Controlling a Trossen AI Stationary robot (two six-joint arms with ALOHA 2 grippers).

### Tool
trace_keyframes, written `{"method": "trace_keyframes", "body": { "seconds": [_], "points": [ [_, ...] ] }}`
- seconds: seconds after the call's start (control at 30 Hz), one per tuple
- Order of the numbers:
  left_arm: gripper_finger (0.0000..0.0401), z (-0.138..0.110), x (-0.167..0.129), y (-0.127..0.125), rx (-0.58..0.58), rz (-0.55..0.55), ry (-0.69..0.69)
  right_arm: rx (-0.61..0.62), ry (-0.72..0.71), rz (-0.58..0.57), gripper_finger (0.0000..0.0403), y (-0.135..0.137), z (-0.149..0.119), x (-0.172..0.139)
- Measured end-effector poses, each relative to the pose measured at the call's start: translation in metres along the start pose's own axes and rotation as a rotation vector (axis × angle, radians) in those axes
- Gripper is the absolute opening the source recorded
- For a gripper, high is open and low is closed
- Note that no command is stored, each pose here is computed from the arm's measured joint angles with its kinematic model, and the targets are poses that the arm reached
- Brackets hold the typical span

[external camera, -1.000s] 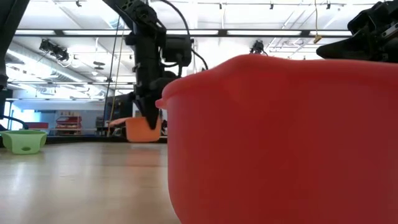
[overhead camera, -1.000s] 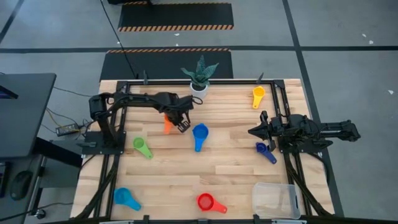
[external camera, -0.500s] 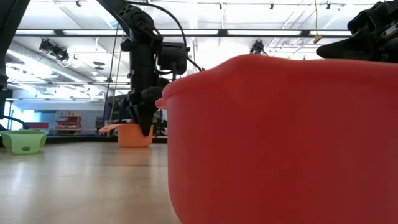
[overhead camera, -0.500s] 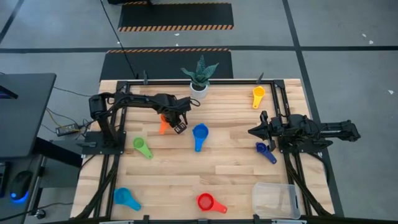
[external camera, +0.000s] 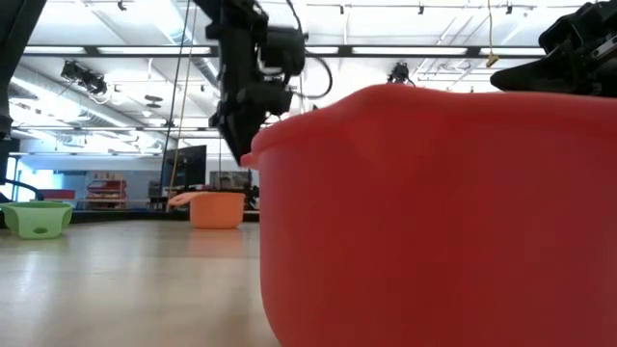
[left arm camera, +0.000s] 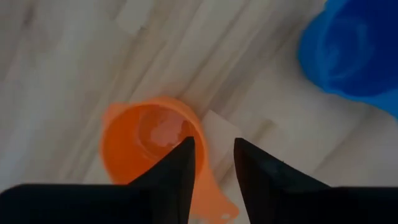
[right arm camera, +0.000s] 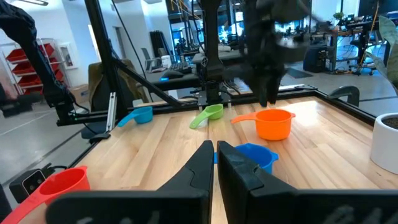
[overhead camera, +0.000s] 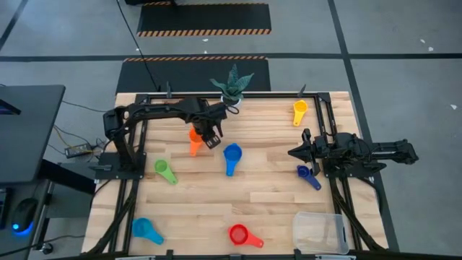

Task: Nest measuring cups in basket
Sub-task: Stack the top light blue measuring cup on top of the orange measuring cup

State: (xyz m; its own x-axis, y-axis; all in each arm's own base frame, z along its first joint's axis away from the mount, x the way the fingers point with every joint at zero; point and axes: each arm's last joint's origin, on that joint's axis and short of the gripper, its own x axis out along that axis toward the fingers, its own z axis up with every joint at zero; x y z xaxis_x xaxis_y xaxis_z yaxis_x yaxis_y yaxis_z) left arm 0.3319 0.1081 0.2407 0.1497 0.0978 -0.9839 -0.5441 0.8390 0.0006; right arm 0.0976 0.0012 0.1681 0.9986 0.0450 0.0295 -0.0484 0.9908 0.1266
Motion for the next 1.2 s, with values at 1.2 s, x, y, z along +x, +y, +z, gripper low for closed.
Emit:
{"method": "trace_keyframes", "body": {
  "seconds": [1.2],
  "points": [
    [0.0119,-0.034,-0.247,-0.044,-0.032,-0.019,-0.573,0.227,-0.165,0.053,0.0027,0.003,0.017,-0.001]
  ]
}}
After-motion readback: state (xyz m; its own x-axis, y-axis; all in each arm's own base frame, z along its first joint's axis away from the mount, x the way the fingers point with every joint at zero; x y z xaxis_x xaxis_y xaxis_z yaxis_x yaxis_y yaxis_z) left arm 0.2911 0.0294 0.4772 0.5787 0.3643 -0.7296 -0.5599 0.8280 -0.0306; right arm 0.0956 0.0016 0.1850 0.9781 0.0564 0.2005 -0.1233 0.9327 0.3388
